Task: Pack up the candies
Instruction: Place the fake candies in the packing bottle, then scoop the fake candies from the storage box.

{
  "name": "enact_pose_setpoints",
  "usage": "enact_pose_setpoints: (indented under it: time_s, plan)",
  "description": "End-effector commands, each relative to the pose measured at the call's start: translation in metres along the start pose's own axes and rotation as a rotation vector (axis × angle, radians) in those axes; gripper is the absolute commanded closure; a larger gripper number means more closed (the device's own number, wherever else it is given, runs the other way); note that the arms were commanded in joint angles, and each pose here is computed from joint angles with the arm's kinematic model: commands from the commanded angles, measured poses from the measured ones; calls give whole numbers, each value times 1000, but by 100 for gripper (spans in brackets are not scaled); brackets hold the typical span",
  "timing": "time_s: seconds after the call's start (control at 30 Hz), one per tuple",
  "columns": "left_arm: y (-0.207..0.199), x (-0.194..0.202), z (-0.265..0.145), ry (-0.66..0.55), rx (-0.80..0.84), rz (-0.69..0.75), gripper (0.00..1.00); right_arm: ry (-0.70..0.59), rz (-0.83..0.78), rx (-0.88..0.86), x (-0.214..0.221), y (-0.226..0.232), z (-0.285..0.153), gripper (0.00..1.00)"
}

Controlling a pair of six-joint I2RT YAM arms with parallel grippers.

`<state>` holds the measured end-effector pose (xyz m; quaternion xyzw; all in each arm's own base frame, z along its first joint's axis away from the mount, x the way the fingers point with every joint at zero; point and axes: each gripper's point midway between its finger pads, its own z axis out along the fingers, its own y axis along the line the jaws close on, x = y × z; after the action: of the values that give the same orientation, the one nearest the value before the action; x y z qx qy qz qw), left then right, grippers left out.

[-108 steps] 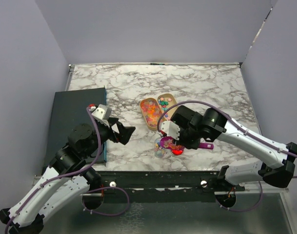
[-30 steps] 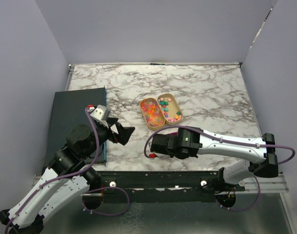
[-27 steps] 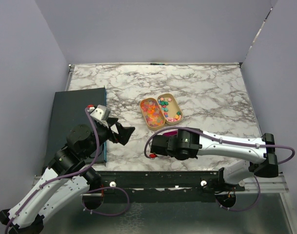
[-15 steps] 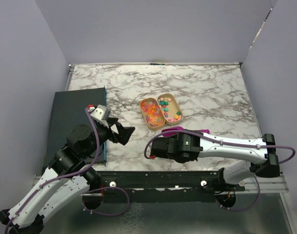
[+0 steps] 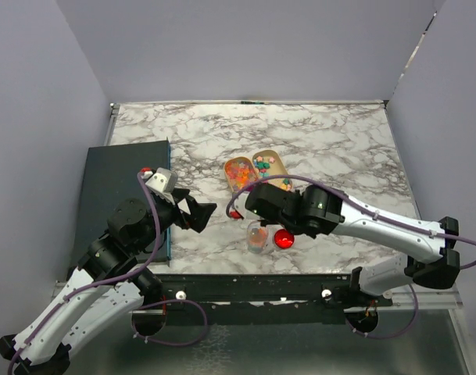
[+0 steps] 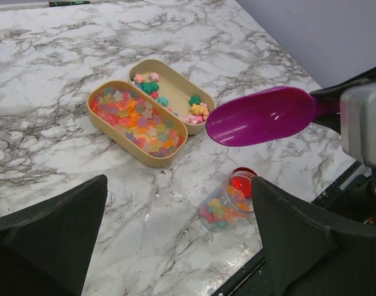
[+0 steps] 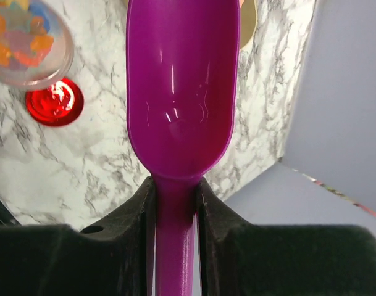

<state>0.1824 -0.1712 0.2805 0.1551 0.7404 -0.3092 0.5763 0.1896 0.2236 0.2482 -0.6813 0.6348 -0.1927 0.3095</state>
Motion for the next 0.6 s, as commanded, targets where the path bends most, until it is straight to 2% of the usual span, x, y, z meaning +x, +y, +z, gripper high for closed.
enact_pose_setpoints:
  time_s: [0.0, 0.37, 0.57]
  plan:
    - [0, 3, 2, 7, 5, 9, 1, -77, 226, -67, -24, -12, 12, 99]
    - [0, 1, 1, -2, 6, 12, 1, -4, 575, -365, -28, 0, 53, 99]
    - [-2, 0, -1, -9, 14, 13, 1, 145, 737, -465, -16, 15, 75, 99]
